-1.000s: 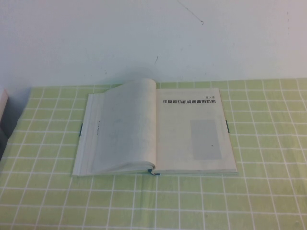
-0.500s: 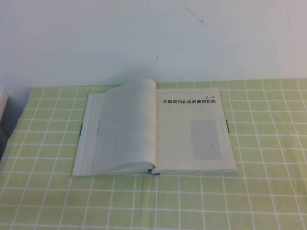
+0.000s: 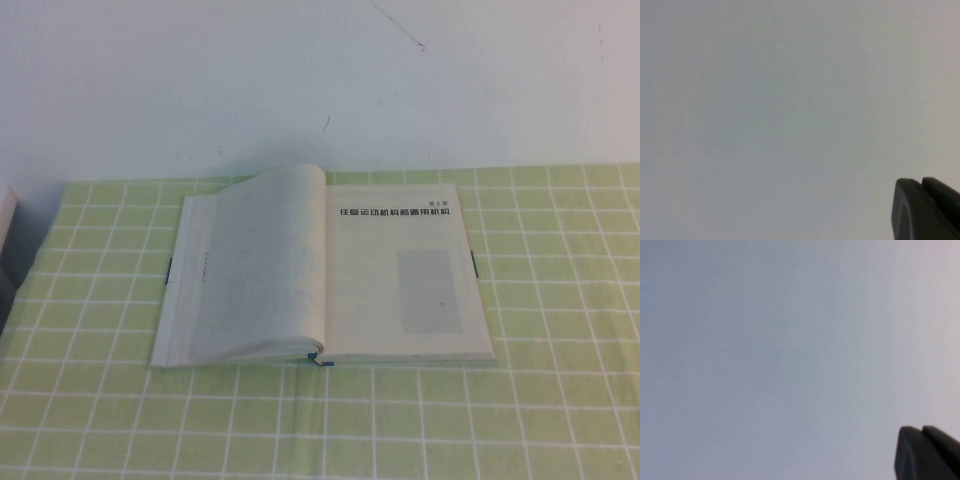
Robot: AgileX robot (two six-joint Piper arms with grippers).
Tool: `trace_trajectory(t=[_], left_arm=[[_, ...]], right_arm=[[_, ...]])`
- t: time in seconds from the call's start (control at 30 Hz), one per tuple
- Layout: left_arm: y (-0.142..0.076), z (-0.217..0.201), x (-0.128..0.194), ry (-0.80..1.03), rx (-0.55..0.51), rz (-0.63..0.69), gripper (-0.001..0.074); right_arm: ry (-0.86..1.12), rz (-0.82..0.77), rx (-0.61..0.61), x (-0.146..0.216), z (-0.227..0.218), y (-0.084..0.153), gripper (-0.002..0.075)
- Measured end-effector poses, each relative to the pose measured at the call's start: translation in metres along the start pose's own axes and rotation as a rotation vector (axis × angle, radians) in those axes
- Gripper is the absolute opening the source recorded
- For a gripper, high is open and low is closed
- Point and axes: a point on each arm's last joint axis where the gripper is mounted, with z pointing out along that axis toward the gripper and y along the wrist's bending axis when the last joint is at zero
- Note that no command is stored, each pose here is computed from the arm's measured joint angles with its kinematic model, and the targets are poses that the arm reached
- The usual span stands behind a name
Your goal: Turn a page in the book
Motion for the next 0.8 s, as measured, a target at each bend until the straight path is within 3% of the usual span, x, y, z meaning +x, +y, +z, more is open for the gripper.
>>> trace_trajectory(t=[0.13,0.23,0.4,0.47,0.63,0.8], left_arm=[[0.000,0.000,0.000,-0.002,0.000,-0.030,-0.0004],[-0.003,0.007,-0.006,0.130,0.014,-0.010,-0.0004],[-0.008,0.029,-0.060,0.229,0.028,0.209,-0.0004],[-0.008,0.041,-0.076,0.277,0.019,0.231,-0.0004],[-0.009,0.081,-0.079,0.478,-0.002,0.105,-0.0004],[-0.013,0.124,-0.051,0.713,-0.010,-0.048,-0.0004]], right_arm=[[-0.061,0.012,0.007,-0.006,0.000,-0.001,-0.0003],[0.009,0.005,0.004,-0.015,0.006,0.000,-0.0003],[0.163,-0.045,-0.009,-0.058,0.023,0.002,-0.0003],[0.213,-0.063,-0.011,-0.071,0.033,0.002,-0.0003],[0.354,-0.018,-0.002,-0.084,0.058,0.002,-0.0003],[0.574,0.022,0.007,-0.061,0.080,0.002,-0.0003]])
